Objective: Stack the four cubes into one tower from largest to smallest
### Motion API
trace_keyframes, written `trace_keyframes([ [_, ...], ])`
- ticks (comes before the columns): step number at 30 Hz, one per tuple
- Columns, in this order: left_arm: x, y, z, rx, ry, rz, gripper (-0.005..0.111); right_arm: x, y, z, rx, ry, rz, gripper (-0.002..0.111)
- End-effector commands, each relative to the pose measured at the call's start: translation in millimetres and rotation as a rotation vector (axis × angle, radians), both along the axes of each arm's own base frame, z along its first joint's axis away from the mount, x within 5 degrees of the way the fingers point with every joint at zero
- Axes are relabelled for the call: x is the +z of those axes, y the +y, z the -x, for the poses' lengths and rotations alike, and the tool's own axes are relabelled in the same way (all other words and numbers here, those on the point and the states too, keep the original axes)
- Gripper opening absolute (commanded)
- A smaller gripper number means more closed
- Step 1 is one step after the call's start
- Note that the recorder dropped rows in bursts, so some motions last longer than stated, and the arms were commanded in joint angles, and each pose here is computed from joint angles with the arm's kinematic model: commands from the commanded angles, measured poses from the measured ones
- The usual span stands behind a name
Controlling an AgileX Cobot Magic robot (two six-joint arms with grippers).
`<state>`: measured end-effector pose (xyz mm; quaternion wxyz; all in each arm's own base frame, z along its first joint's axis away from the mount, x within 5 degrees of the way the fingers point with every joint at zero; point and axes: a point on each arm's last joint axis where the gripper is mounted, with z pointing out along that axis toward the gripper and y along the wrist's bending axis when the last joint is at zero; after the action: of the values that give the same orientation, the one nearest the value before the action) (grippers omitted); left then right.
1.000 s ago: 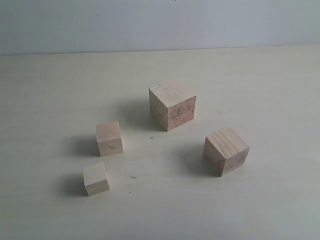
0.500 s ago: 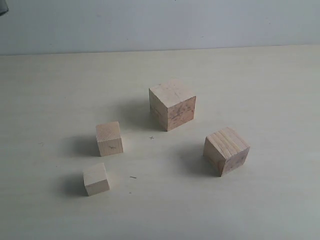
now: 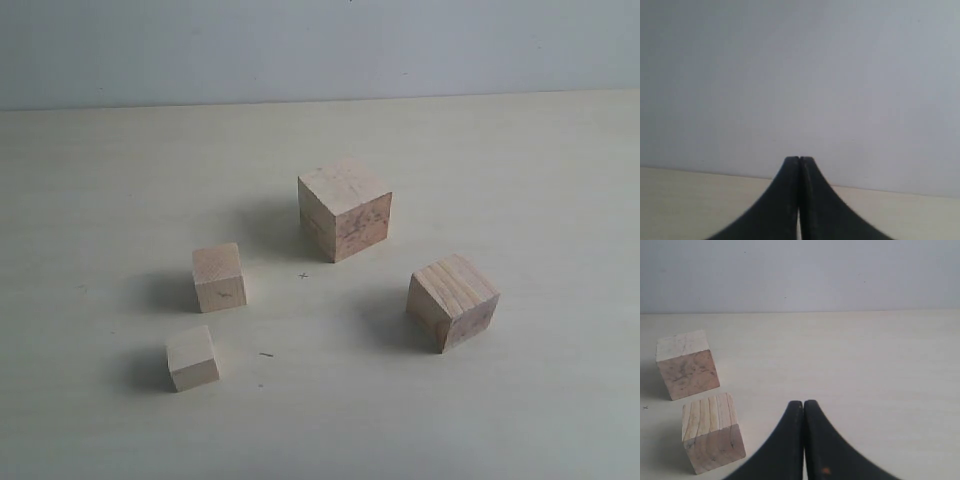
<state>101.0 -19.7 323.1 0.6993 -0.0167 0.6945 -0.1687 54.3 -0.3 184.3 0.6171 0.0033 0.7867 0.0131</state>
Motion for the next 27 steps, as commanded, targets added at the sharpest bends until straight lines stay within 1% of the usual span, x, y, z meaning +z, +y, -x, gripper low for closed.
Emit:
trace_keyframes([
  [1,-17,-1,11,-0.014,-0.001,-0.003,0.0,1,0,0,0.003,-0.018,0.0,0.0],
  [4,-24,-9,17,-0.114,0.016,-0.004,0.0,1,0,0,0.003,-0.018,0.0,0.0],
  [5,-26,-10,17,-0.127,0.022,-0.005,0.0,1,0,0,0.003,-0.018,0.0,0.0],
  [9,-33,-9,16,-0.111,0.037,-0.006,0.0,1,0,0,0.003,-0.018,0.0,0.0],
  [15,-33,-9,16,-0.109,0.038,-0.006,0.0,1,0,0,0.003,-0.018,0.0,0.0],
  [20,-33,-9,17,-0.111,0.023,-0.054,0.0,1,0,0,0.003,-0.018,0.0,0.0],
  [24,-36,-8,25,-0.108,-0.007,-0.051,0.0,1,0,0,0.003,-0.018,0.0,0.0],
  [26,-38,-7,30,-0.094,-0.031,-0.037,0.0,1,0,0,0.003,-0.018,0.0,0.0],
  [27,-39,-6,33,-0.086,-0.038,-0.01,0.0,1,0,0,0.003,-0.018,0.0,0.0],
])
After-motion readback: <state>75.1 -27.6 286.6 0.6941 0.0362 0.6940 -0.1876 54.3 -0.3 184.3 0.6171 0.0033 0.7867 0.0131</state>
